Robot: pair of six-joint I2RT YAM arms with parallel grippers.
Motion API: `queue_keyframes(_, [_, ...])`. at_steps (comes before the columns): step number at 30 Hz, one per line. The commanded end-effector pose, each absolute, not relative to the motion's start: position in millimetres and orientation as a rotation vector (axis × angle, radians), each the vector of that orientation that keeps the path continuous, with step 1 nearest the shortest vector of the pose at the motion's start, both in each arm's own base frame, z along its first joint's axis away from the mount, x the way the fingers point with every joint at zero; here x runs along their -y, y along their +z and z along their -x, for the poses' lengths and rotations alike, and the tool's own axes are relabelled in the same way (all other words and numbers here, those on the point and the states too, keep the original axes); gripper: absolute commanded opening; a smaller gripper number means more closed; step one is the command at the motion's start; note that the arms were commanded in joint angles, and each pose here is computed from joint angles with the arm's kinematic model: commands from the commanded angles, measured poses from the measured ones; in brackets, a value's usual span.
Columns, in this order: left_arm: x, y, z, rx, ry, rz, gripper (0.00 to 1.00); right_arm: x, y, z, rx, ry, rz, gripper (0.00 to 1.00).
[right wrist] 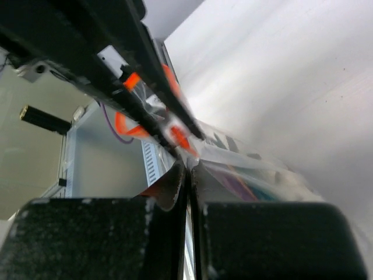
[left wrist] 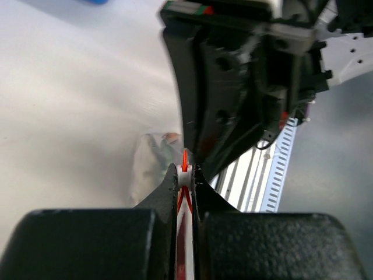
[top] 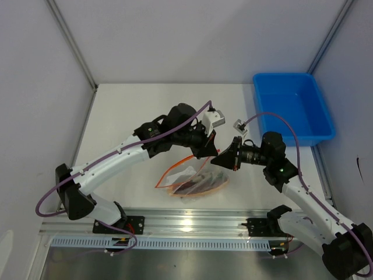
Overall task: Place the food in the zip-top bag and seal the zipper
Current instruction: Zip the zipper food storage bag at the center of the board.
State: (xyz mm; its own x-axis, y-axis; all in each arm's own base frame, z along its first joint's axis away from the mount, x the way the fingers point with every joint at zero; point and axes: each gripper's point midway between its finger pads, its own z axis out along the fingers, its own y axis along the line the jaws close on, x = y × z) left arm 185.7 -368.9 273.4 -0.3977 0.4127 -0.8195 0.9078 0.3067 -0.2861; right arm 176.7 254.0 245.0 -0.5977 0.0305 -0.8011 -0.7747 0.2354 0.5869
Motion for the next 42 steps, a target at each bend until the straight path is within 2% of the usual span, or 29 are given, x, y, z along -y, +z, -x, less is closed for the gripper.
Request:
queue_keyframes(1, [353, 276, -191, -1.945, -0.927, -1.156, 0.01, -248, 282, -180, -1.639, 1.419, 0.639, 0.00])
queue_keyframes(12, [338, 265, -188, -1.977, -0.890, -1.146, 0.01, -217, 287, -190, -1.623, 1.382, 0.471, 0.00])
queue_keyframes(19, [350, 291, -178, -1.912, -1.012, -1.175, 0.00, -243, 281, -153, -1.668, 1.515, 0.791, 0.02])
queue_keyframes(20, [353, 297, -178, -1.897, -1.027, -1.183, 0.01, -246, 271, -150, -1.710, 1.505, 0.827, 0.22])
queue_keyframes(22, [359, 309, -175, -1.861, -1.068, -1.204, 0.01, -251, 276, -144, -1.701, 1.510, 0.889, 0.41])
queue_keyframes(25, [361, 317, -171, -1.836, -1.096, -1.241, 0.01, -253, 280, -140, -1.696, 1.520, 0.931, 0.51])
queue_keyframes(30, [363, 322, -163, -1.816, -1.140, -1.291, 0.01, -259, 277, -140, -1.718, 1.557, 0.988, 0.51])
queue_keyframes(34, [361, 320, -153, -1.789, -1.182, -1.346, 0.01, -263, 267, -142, -1.744, 1.576, 1.000, 0.45])
queue_keyframes(42, [357, 314, -141, -1.774, -1.226, -1.406, 0.01, -273, 257, -157, -1.745, 1.560, 0.999, 0.46])
